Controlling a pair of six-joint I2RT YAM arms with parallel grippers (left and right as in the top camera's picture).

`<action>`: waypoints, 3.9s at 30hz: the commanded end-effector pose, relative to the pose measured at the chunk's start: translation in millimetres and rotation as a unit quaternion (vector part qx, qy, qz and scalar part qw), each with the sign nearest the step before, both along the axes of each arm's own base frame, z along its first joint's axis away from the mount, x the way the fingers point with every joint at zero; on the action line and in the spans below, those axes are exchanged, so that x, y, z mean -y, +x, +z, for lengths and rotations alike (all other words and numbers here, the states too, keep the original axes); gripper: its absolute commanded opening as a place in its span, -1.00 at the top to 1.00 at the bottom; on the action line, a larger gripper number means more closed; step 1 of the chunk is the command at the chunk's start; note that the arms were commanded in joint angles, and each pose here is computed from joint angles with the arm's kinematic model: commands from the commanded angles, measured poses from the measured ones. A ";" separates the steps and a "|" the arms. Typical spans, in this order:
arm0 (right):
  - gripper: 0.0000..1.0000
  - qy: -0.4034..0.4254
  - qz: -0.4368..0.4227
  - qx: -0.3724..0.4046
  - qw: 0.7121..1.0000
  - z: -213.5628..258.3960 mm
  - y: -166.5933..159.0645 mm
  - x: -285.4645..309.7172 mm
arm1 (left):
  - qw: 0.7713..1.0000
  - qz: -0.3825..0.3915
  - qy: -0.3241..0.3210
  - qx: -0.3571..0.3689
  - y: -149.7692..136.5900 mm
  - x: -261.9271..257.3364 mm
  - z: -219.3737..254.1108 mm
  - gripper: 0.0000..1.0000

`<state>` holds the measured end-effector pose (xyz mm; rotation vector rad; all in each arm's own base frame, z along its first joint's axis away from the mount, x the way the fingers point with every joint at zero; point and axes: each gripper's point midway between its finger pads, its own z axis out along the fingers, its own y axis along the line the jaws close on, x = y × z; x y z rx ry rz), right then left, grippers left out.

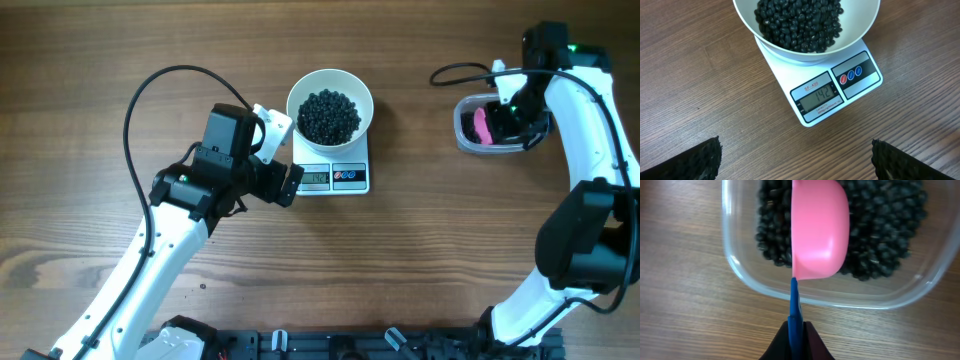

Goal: Scoop item into bowl and weigh 150g on scale
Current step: 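Dip the scoop into the beans and lift it out, then move the filled scoop over the white bowl with the right gripper, then tip the scoop to pour beans into the bowl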

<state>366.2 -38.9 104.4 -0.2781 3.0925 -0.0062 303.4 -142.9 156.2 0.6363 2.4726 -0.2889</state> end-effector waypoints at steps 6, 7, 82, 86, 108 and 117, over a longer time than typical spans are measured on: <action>0.91 0.072 0.022 -0.028 0.997 -9.3 -8.8 -32.1 | 1.000 -0.001 0.004 0.005 -0.5 -3.3 1.1 -1.00; 0.91 0.072 0.021 -0.030 0.997 -9.3 -9.7 -31.7 | 1.000 -0.001 0.004 0.005 -0.5 -3.3 1.1 -1.00; 0.91 0.373 0.112 0.101 0.916 114.2 21.7 -160.6 | 1.000 -0.001 0.004 0.005 -0.5 -3.3 1.1 -1.00; 0.91 0.337 0.146 0.108 0.924 107.5 24.8 -189.0 | 1.000 -0.001 0.004 0.005 -0.5 -3.3 1.1 -1.00; 0.91 0.084 0.283 0.212 0.931 115.9 44.4 -233.9 | 1.000 -0.001 0.004 0.005 -0.5 -3.3 1.1 -1.00; 0.91 -0.007 0.317 0.223 0.922 114.7 41.6 -238.4 | 1.000 -0.001 0.004 0.005 -0.5 -3.3 1.1 -1.00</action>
